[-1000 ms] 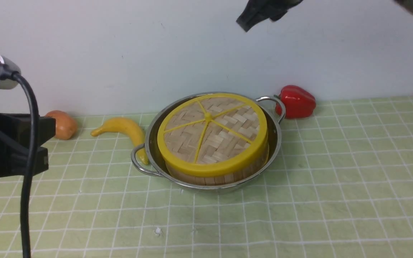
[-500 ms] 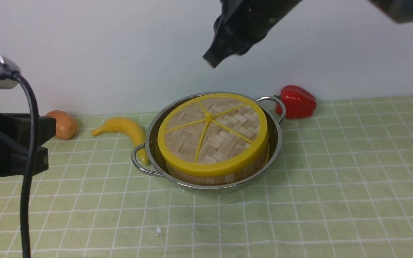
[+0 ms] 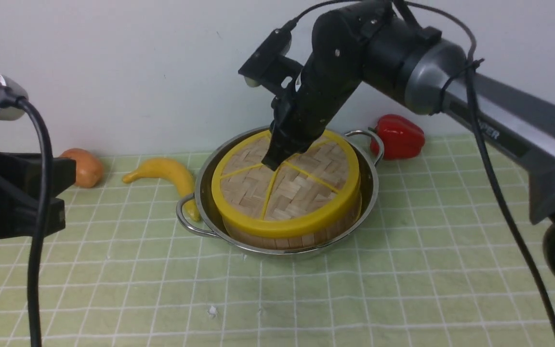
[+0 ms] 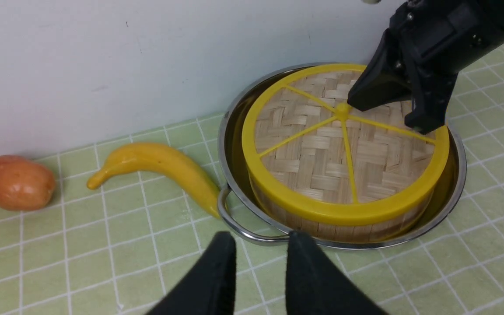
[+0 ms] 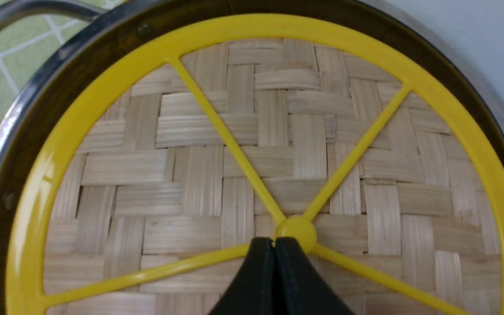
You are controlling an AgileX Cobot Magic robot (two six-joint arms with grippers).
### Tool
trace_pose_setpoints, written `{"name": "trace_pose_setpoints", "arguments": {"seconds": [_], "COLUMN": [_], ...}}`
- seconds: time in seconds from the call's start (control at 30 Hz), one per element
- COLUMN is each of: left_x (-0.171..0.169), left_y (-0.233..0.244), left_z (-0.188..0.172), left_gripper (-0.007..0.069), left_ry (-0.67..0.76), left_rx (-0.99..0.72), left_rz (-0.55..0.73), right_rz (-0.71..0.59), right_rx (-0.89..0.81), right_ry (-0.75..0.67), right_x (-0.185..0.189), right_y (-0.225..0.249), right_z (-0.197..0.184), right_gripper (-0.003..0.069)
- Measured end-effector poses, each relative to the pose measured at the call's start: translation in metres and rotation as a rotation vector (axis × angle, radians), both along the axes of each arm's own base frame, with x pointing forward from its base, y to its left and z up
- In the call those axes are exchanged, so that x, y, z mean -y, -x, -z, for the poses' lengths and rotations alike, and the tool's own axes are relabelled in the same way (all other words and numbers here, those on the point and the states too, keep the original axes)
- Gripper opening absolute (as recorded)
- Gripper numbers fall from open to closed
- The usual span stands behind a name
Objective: Place the steamer in the pot on the green tablecloth, and put the lid on the steamer.
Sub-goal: 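Place the bamboo steamer lid onto the steamer basket in the pot with the right gripper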
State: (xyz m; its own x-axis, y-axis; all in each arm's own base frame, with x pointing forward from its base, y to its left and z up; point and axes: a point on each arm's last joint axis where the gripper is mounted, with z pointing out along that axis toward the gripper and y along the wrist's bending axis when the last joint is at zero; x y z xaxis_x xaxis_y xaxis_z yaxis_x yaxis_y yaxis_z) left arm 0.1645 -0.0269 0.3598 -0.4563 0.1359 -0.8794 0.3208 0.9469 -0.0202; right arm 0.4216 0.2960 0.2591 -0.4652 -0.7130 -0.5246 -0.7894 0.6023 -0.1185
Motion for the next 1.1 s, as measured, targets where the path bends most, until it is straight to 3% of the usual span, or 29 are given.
{"name": "trace_pose_setpoints", "arguments": {"seconds": [0.63,1.1], "left_x": [0.0,0.0], "left_y": [0.0,0.0], "left_z": [0.0,0.0], "left_gripper": [0.0169,0.017], "left_ry": [0.0,0.0], "left_rx": [0.0,0.0], "left_rz": [0.0,0.0], "right_rz": [0.039,0.153], "right_rx": [0.059,0.06], "right_ry": [0.054,0.103], "right_x": [0.0,0.016], "right_y": [-0.013,-0.024], "right_z": [0.019,0.026], "right_gripper": [-0.0008,-0.0008]}}
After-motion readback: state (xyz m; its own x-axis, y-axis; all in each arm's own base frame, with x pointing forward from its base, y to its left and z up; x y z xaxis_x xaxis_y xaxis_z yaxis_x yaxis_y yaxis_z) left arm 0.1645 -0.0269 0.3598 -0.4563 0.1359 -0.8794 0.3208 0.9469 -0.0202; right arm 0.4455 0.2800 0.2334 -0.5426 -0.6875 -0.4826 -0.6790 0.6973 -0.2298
